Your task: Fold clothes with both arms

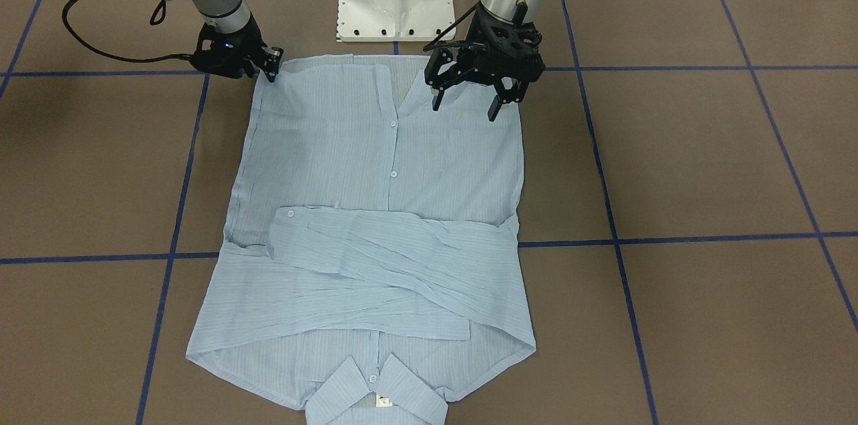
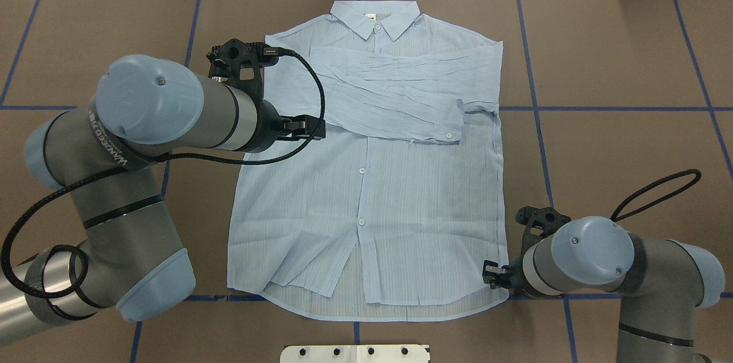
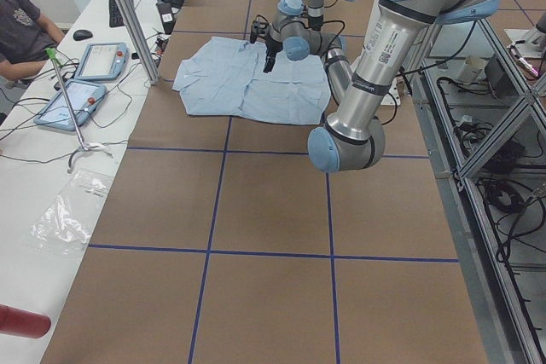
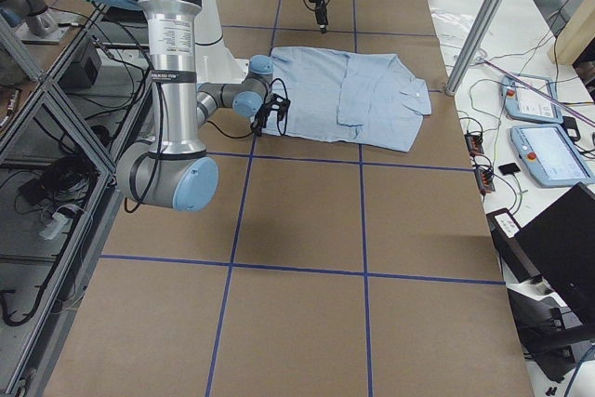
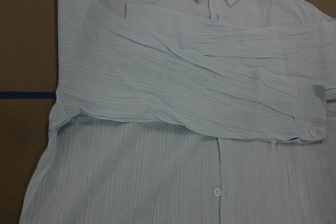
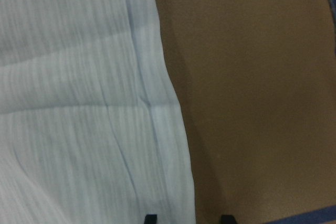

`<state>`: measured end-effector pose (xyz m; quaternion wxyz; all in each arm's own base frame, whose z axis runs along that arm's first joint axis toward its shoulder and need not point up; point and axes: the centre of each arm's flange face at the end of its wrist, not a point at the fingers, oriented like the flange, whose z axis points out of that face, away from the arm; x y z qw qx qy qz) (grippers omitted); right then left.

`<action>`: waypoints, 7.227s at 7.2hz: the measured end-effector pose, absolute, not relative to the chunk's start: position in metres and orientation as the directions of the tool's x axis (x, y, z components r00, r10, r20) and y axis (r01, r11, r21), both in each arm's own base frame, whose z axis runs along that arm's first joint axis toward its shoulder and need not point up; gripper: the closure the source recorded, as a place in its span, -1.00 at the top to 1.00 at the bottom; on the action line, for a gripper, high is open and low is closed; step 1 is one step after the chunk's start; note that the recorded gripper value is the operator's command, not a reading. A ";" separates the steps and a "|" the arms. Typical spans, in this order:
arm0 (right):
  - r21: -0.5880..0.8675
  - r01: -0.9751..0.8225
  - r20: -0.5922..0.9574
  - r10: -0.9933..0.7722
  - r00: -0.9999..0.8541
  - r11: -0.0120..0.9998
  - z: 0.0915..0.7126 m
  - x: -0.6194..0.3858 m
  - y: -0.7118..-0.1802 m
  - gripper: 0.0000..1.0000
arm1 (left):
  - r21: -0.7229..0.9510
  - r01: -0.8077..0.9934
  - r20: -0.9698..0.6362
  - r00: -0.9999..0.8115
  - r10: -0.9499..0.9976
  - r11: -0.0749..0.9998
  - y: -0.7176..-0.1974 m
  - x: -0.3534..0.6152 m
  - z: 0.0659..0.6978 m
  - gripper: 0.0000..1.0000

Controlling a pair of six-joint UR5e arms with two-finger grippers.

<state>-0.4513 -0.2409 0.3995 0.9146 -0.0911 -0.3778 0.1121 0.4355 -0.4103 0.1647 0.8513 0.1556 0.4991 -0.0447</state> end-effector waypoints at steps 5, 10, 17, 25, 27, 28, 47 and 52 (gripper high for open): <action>-0.253 -0.122 0.666 0.264 0.698 0.960 0.402 -0.454 -0.234 -0.53 | 0.218 0.233 -0.865 0.497 0.076 0.948 -0.410 0.435 0.164 1.00; -0.252 -0.113 0.672 0.258 0.694 0.961 0.397 -0.453 -0.230 -1.00 | 0.216 0.235 -0.864 0.498 0.074 0.948 -0.410 0.435 0.166 1.00; -0.226 -0.115 0.704 0.244 0.666 0.967 0.379 -0.448 -0.232 -1.00 | 0.101 0.097 -0.791 0.611 0.021 0.990 -0.329 0.459 0.278 0.78; -0.219 -0.160 0.721 0.270 0.638 0.963 0.368 -0.436 -0.258 -1.00 | -0.018 0.035 -0.717 0.696 -0.038 0.999 -0.263 0.489 0.335 0.40; -0.219 -0.165 0.721 0.274 0.636 0.962 0.368 -0.434 -0.260 -1.00 | -0.024 0.029 -0.712 0.701 -0.038 0.999 -0.259 0.495 0.338 0.27; -0.220 -0.167 0.721 0.275 0.636 0.961 0.368 -0.433 -0.261 -1.00 | -0.030 0.032 -0.711 0.702 -0.044 0.999 -0.258 0.496 0.338 0.21; -0.210 -0.184 0.718 0.279 0.638 0.960 0.374 -0.424 -0.276 -1.00 | -0.039 0.004 -0.696 0.717 -0.029 0.999 -0.242 0.507 0.338 0.08; -0.209 -0.183 0.717 0.278 0.639 0.961 0.374 -0.425 -0.276 -1.00 | -0.039 0.013 -0.693 0.720 -0.036 0.999 -0.247 0.506 0.340 0.06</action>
